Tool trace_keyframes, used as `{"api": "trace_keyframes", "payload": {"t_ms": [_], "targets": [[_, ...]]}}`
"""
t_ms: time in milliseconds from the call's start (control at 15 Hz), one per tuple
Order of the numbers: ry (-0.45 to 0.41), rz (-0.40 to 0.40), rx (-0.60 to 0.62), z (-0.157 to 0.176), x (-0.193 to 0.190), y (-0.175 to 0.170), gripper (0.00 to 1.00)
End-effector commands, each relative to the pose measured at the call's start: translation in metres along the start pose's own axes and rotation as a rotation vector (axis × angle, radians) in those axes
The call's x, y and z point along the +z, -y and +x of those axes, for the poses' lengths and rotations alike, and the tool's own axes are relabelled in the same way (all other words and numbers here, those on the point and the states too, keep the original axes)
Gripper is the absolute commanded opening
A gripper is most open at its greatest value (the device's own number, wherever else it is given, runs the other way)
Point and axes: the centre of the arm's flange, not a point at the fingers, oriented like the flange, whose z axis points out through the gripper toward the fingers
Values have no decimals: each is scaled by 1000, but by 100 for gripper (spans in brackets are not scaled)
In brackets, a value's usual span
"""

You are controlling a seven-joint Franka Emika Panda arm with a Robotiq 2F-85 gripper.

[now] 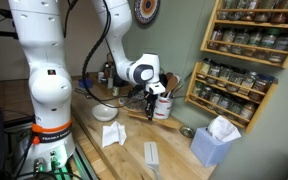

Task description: Pick up the wooden spoons one by one from the table and put them in the utensil holder

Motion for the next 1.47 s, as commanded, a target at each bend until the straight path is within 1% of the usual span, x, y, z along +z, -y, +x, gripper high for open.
{"api": "trace_keyframes", "payload": {"t_ms": [0,133,267,400,600,933,1267,1400], "targets": [[-42,-28,22,-17,-48,-2,6],[-82,-32,28,-23,-70,2,6],[-136,-47,73,-24,-89,5,6],[-221,-67,117,-26,-107,4,6],[-348,-52,152,-28,-135,5,6],[-498,14,175,-38,-171,9,6],[-652,82,141,-50,-198,15,6],[-702,139,125,-54,-207,19,6]]}}
